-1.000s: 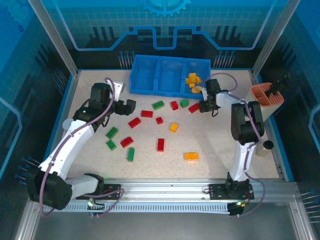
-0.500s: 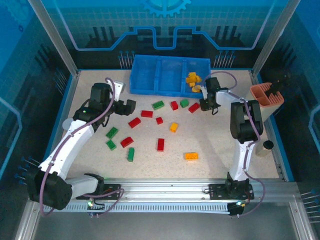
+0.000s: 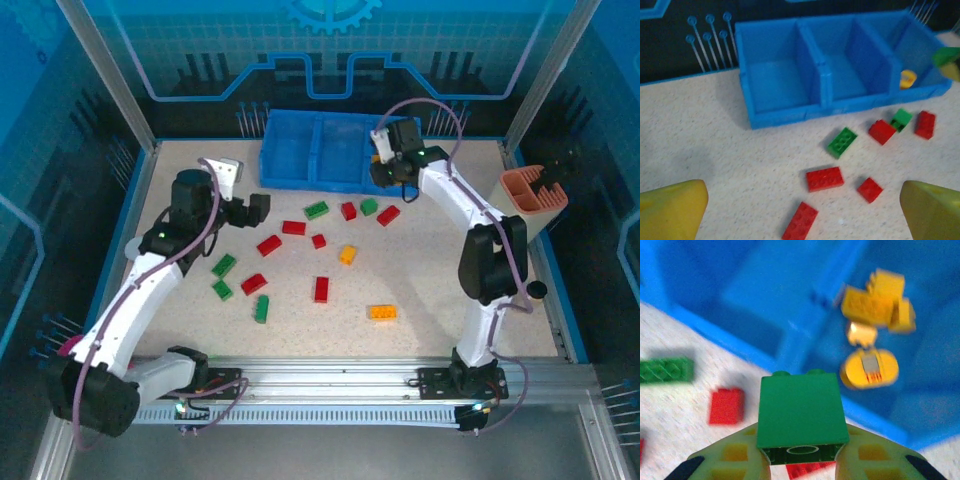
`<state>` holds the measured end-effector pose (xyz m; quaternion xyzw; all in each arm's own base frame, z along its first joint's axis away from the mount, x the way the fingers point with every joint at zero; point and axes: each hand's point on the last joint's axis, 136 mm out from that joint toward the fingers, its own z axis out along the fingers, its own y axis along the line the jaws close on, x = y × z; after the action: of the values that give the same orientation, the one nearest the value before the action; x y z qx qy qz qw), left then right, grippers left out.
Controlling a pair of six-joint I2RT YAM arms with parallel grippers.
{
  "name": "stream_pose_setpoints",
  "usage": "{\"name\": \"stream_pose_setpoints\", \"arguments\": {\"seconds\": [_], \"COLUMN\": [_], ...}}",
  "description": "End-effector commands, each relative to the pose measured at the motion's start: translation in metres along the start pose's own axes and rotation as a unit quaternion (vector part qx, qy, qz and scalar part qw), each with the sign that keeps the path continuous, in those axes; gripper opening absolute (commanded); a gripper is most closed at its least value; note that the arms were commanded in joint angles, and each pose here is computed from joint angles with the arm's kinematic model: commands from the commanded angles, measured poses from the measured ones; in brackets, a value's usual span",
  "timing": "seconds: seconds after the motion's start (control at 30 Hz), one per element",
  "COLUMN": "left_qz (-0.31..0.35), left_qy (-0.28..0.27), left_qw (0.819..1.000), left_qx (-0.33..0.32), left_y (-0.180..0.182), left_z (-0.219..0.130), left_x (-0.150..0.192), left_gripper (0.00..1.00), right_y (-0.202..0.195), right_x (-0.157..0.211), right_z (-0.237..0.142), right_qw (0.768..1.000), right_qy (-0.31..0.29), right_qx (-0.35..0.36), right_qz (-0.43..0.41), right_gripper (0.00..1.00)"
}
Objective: Sort the legos into containers by color
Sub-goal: Pick up the lego from the top-right of the table, then place the lego in the container.
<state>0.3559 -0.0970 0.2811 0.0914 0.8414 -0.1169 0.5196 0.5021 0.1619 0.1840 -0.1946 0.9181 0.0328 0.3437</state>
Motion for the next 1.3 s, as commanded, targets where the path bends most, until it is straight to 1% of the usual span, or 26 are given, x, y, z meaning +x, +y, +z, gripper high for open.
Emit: {"name": "stream_pose_setpoints", "arguments": {"seconds": [0.0,0.1,0.17,0.27,0.37,0.5,0.6,0.67,0.77,0.83,0.93,1.0,1.03,1.07,1.1,1.27], "left_qz": [-0.039,-0.036,-0.018,-0.022,-0.014,-0.005,0.009,0.020,0.036,0.047,0.076,0.120,0.145,0.166,0.176,0.185], "left_qy": [-0.058,-0.065,-0.054,-0.039,-0.029,0.000,0.025,0.036,0.053,0.061,0.072,0.086,0.093,0.097,0.098,0.091], "left_qw": [0.996,0.995,0.995,0.996,0.994,0.991,0.991,0.991,0.990,0.989,0.986,0.982,0.979,0.977,0.974,0.967], "left_qx": [0.049,0.061,0.077,0.076,0.104,0.130,0.133,0.128,0.125,0.126,0.126,0.116,0.106,0.096,0.098,0.146], "left_y": [-0.018,-0.023,-0.029,-0.029,-0.038,-0.048,-0.056,-0.061,-0.070,-0.078,-0.093,-0.104,-0.109,-0.112,-0.118,-0.162], "left_z": [-0.012,-0.017,-0.017,-0.013,-0.012,-0.006,0.002,0.008,0.017,0.023,0.032,0.045,0.051,0.057,0.064,0.094], "left_x": [-0.022,-0.025,-0.025,-0.023,-0.018,-0.007,0.004,0.010,0.016,0.019,0.024,0.033,0.038,0.041,0.043,0.042], "left_gripper": [1.00,0.99,0.99,0.99,0.99,0.99,0.99,0.99,0.99,0.99,0.99,0.99,0.99,0.99,0.99,0.99], "right_y": [0.027,0.044,0.052,0.062,0.069,0.076,0.074,0.073,0.071,0.069,0.069,0.070,0.072,0.075,0.075,0.059], "right_x": [-0.014,-0.038,-0.047,-0.056,-0.063,-0.059,-0.053,-0.049,-0.049,-0.052,-0.063,-0.076,-0.082,-0.085,-0.094,-0.104], "right_z": [0.014,0.021,0.029,0.046,0.063,0.101,0.124,0.131,0.131,0.125,0.103,0.078,0.065,0.053,0.030,-0.050], "right_qw": [0.999,0.998,0.997,0.997,0.996,0.996,0.997,0.997,0.997,0.997,0.997,0.995,0.995,0.994,0.993,0.990], "right_qy": [0.004,-0.016,-0.020,-0.026,-0.029,-0.019,-0.002,0.004,0.001,-0.004,-0.023,-0.046,-0.055,-0.061,-0.075,-0.117], "right_qx": [-0.027,-0.042,-0.051,-0.061,-0.065,-0.061,-0.038,-0.035,-0.038,-0.039,-0.053,-0.056,-0.062,-0.069,-0.071,-0.052], "right_qz": [-0.031,-0.046,-0.049,-0.051,-0.051,-0.054,-0.069,-0.070,-0.065,-0.063,-0.061,-0.061,-0.061,-0.063,-0.063,-0.058], "right_gripper": [0.26,0.27,0.27,0.27,0.28,0.32,0.33,0.34,0.36,0.41,0.56,0.71,0.74,0.75,0.75,0.74]}}
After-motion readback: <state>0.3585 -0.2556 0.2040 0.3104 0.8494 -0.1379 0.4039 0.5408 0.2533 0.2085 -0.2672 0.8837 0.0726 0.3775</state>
